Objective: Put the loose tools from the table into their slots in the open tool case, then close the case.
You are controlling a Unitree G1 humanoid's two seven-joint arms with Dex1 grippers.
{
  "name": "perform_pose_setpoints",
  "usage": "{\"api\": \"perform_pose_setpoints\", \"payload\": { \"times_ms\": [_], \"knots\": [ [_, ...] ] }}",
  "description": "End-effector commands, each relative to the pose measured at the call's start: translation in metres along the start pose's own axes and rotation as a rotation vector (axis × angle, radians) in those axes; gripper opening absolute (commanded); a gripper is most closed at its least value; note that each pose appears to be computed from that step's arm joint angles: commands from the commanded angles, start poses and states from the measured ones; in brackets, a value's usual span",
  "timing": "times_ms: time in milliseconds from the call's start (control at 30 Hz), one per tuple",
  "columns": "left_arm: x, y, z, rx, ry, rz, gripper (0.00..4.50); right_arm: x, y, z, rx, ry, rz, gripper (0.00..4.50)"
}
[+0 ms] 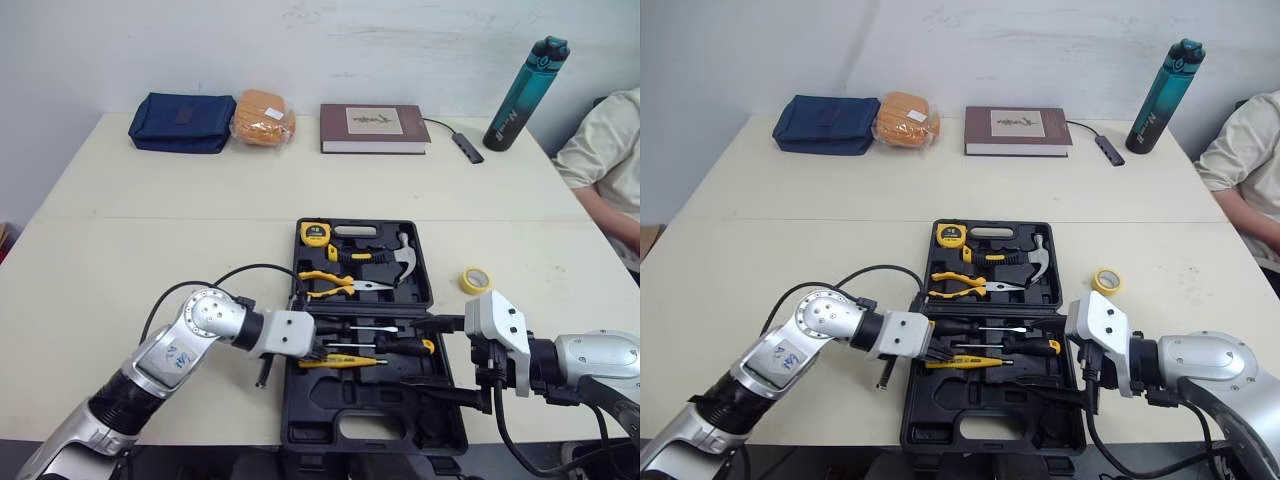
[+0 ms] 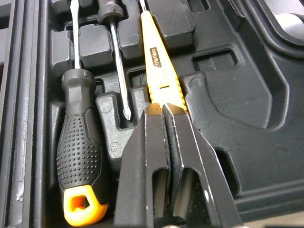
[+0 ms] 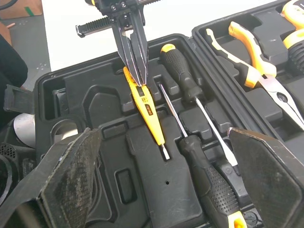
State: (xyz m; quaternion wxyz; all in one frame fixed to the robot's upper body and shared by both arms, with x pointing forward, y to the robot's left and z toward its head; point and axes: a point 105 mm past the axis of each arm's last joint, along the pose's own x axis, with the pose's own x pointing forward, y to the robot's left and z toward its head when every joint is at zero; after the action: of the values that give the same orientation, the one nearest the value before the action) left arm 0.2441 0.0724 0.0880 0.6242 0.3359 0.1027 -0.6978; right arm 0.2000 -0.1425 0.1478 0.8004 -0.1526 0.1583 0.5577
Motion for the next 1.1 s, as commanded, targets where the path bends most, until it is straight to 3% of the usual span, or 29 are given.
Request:
{"api": "perform_pose_setpoints", "payload": {
  "times_ms": [33,400,600,733,967,1100],
  "knots": [
    [0.008,-0.024,-0.044,-0.130,0.157,-0.077,0.02,0.000,0.002,0.005,-0.021,-0.019,0.002,4.50],
    [-0.007,-0.035,-0.048,-0.130,0.185,-0.106,0.02,0.000,0.003,0.004,-0.016,-0.019,-0.001,4.50],
    [0.000,-0.011,-0.029,-0.133,0.076,-0.006,0.02,0.000,0.002,0.004,-0.017,-0.021,-0.004,4.50],
    [0.000,-0.009,-0.016,-0.140,0.009,-0.017,0.02,0.000,0.001,0.005,-0.021,-0.025,-0.007,4.50],
    [-0.025,-0.011,0.013,-0.196,-0.215,0.025,0.02,-0.009,-0.008,0.007,-0.029,-0.025,-0.060,4.50],
    [-0.048,-0.012,0.022,-0.281,-0.321,0.073,1.26,-0.020,-0.016,0.005,-0.018,-0.014,-0.101,4.50]
  ]
}}
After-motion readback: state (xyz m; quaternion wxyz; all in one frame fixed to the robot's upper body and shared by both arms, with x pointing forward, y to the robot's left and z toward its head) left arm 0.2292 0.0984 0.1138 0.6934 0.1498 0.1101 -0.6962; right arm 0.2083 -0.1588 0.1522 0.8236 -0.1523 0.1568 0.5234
